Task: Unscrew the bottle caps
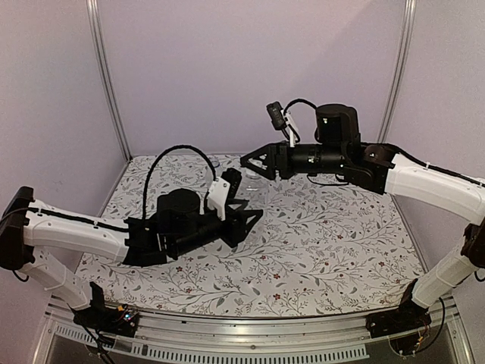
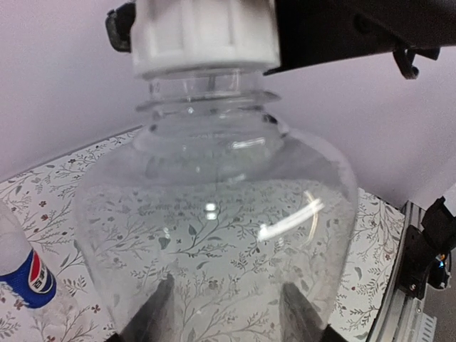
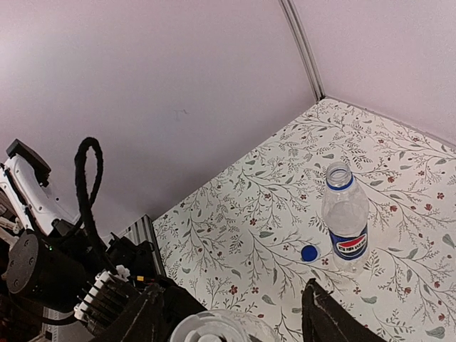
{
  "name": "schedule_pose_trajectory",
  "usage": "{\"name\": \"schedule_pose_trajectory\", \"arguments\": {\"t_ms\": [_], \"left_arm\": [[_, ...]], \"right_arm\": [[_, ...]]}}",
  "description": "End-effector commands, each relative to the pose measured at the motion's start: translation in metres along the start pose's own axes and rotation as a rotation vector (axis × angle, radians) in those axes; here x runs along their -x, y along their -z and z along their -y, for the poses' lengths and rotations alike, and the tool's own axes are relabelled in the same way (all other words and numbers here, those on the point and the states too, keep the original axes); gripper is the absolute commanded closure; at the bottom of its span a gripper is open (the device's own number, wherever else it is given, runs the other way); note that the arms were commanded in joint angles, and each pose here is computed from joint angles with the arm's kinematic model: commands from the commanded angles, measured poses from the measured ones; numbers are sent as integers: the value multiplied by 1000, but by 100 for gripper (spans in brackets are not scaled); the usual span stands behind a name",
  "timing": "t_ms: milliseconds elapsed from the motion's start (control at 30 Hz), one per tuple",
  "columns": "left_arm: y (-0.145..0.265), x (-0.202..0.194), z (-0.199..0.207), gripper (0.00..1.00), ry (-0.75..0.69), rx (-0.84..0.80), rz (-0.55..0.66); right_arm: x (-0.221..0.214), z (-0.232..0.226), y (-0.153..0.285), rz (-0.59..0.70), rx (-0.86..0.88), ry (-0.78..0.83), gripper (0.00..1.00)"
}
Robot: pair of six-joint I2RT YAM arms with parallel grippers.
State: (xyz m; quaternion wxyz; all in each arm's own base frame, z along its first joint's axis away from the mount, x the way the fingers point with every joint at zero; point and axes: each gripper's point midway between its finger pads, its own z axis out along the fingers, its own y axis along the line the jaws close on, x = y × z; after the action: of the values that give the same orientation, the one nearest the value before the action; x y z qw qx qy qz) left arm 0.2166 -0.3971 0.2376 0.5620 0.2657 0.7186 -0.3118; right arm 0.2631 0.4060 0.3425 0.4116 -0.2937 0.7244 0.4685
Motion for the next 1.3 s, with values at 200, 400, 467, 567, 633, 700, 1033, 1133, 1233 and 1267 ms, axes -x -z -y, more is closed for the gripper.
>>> {"name": "schedule_pose_trajectory", "arguments": {"t_ms": [200,400,467,567,633,700,1033,1133,1233,1267], "left_arm": [[0,8,1,69,-12,31,21],[1,8,-1,69,-9,39,23],[2,7,-1,69,-11,42,21],[2,8,-1,69,-10,41,22],[2,8,-1,69,-11,40,22],[3,7,0,69,-12,35,22],[47,23,63,65,-68,-480,85],[74,23,85,65,-57,-719,88],[95,28,94,65,-32,-866,114],[99,29,94,65,-23,-890,118]], "right_arm": [[-12,-3,-5,-26,27,-18,40],[-16,-3,-5,-39,34,-17,45],[-16,-4,-5,-42,40,-14,49],[-17,-5,-5,-44,46,-12,59],[-18,-6,-5,-45,55,-10,68],[-17,-9,-4,-40,70,-4,80],[-21,-59,23,-81,412,230,100],[-30,-84,41,-103,603,320,100],[-33,-99,56,-104,735,382,100],[-34,-103,59,-108,773,389,100]]}}
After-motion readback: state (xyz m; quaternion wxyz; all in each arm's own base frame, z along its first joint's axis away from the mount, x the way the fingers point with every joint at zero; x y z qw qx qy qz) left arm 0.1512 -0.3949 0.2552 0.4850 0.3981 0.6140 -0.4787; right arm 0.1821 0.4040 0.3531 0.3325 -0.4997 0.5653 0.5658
